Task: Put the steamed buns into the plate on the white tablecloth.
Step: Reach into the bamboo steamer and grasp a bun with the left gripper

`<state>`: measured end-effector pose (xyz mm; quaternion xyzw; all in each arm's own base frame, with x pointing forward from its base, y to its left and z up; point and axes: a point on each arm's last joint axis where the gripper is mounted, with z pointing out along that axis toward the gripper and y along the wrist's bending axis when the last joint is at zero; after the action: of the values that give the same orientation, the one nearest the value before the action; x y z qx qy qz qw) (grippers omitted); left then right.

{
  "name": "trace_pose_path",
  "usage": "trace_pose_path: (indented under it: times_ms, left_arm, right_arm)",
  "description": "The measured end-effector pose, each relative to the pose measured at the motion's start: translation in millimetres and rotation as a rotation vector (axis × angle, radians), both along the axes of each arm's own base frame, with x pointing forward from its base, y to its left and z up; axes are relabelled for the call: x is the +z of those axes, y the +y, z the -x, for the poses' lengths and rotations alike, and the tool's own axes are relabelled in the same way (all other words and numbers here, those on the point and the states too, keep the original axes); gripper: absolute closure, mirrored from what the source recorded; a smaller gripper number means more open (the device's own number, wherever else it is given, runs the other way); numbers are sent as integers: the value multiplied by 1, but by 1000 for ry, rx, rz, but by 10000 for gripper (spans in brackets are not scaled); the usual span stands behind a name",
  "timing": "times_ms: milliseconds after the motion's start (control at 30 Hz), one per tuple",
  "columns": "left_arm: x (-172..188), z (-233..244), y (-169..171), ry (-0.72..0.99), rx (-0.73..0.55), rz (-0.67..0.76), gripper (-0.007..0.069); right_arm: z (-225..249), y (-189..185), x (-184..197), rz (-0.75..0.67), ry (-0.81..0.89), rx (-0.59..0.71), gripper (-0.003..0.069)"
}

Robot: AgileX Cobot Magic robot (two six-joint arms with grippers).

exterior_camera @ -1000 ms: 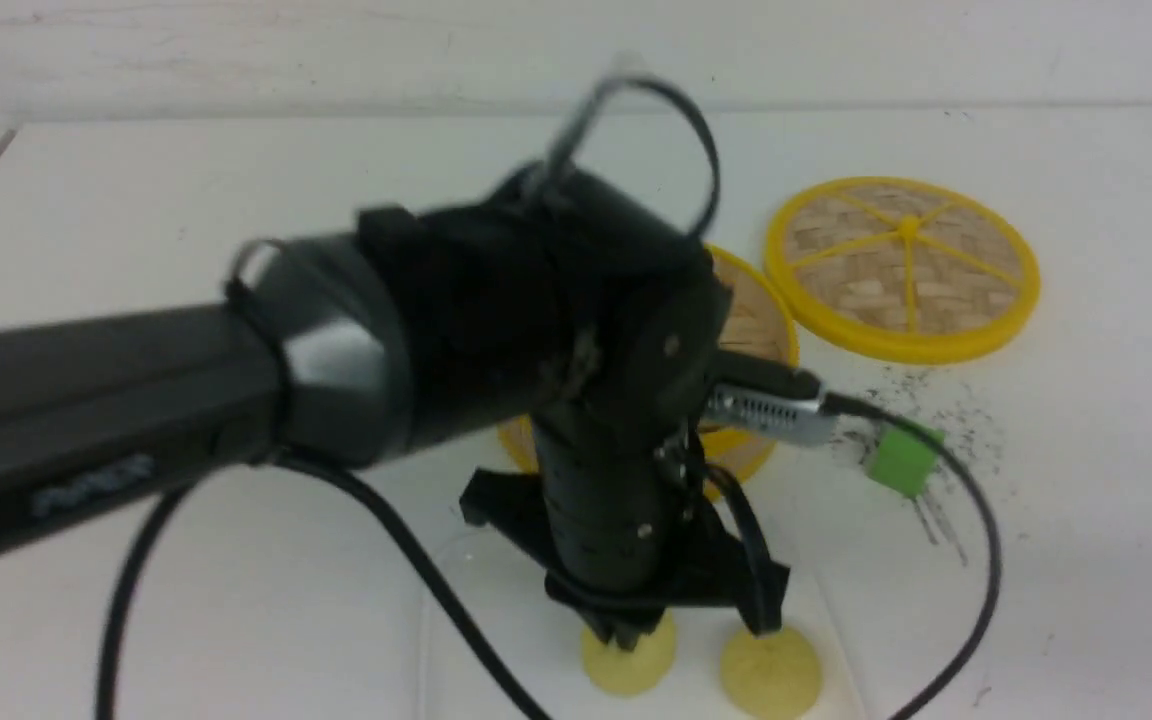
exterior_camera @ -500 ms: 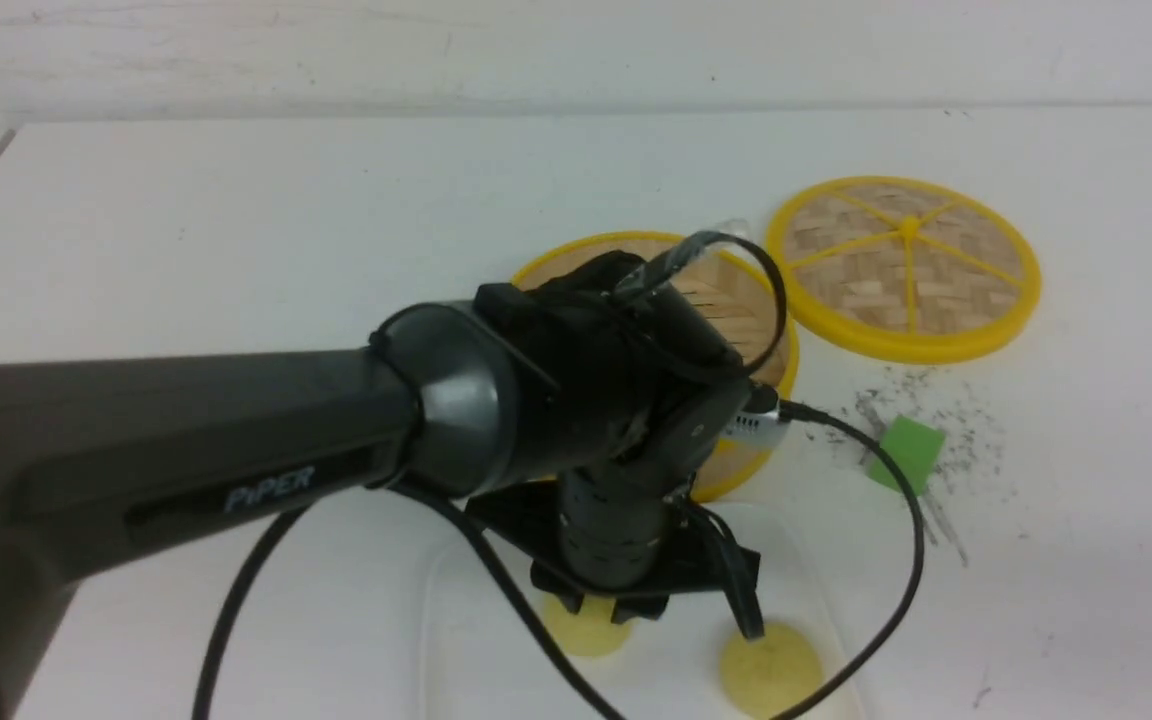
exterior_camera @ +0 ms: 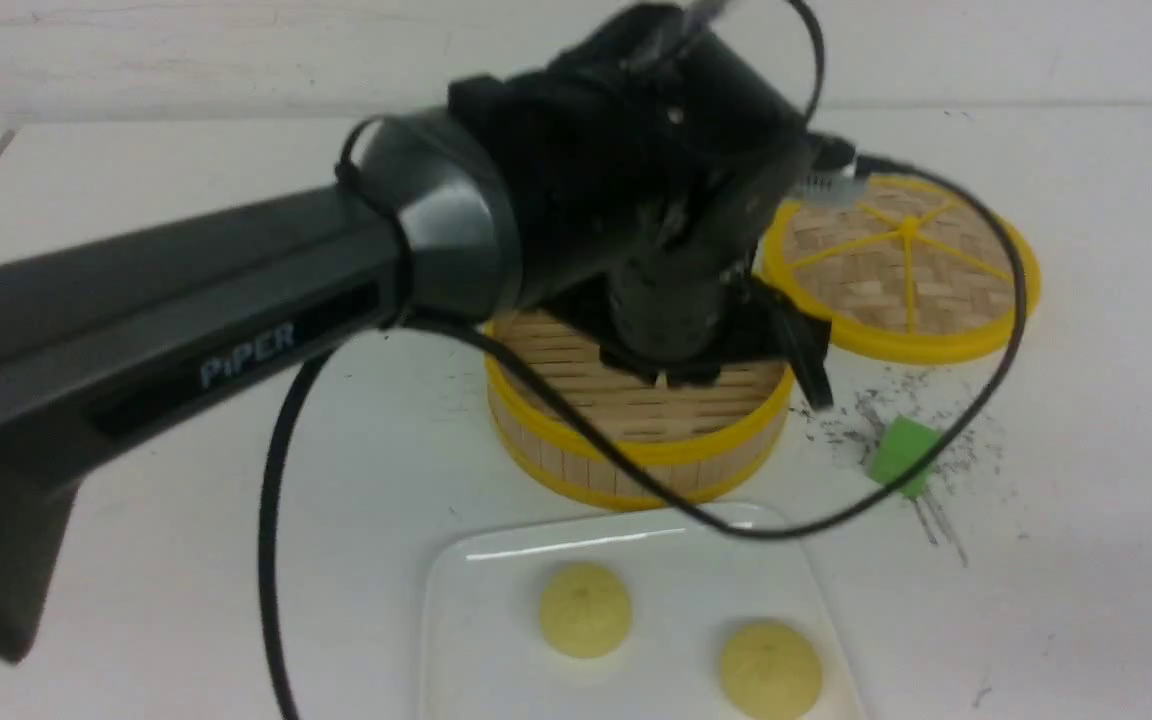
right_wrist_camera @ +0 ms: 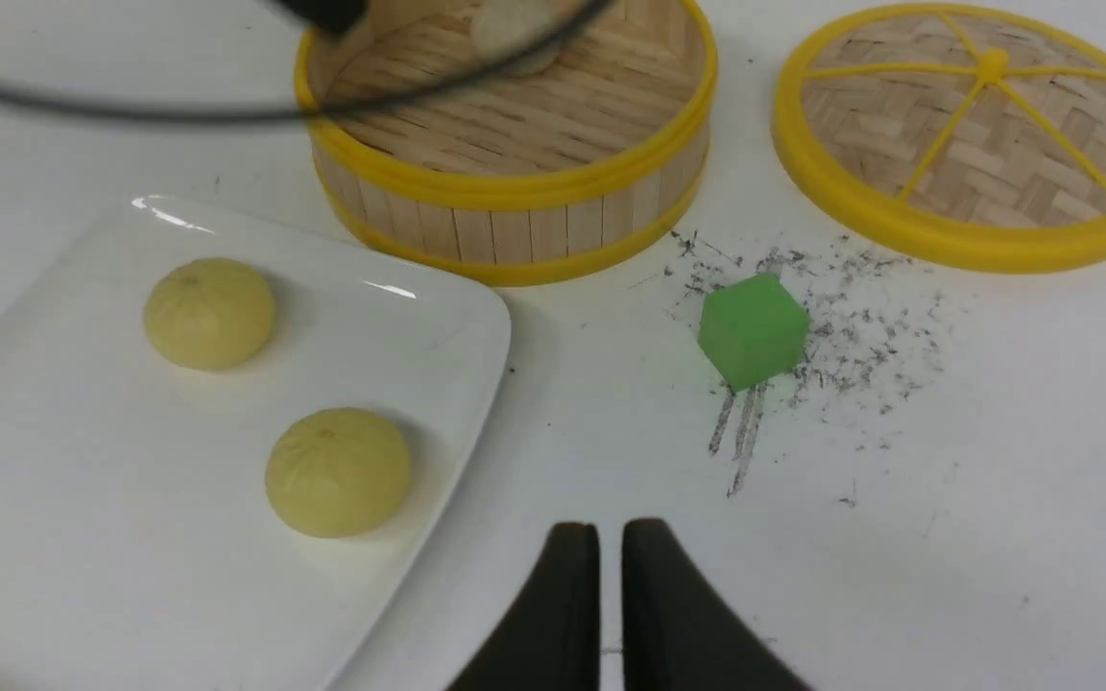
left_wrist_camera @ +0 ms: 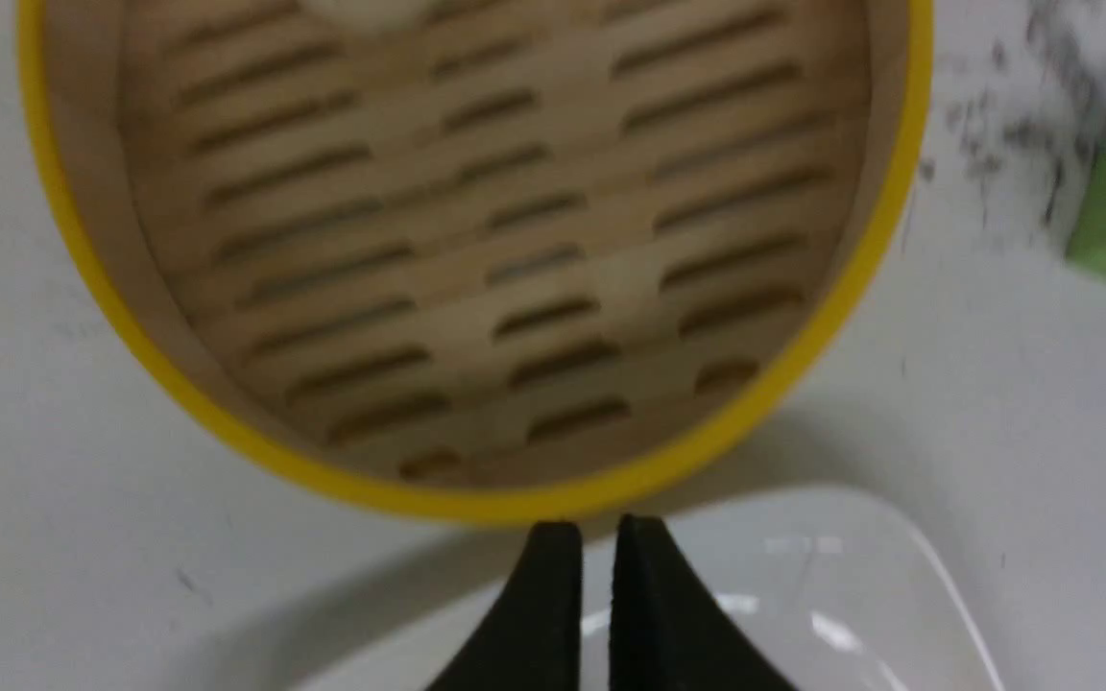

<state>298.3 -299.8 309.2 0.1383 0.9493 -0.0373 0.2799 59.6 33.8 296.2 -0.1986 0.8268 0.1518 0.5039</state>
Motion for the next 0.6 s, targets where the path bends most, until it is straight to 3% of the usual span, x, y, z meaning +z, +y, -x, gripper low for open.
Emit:
trace_pose_path:
  times_ms: [200,333,433,600]
  left_arm:
    - [-1,-70,22,51,128,132,623]
    - [-11,-106,34,98,124,217,609]
    - [-21,-118,36,115,101,223,574]
    - [-54,-129,29,140,20,148,393]
  right_arm:
    - [0,0,0,5,-3,-1,592]
    - [0,0,0,7,-5,-2,585]
    - [0,0,0,7,-5,-2,582]
    - [0,-1,0,10,-7,-3,577]
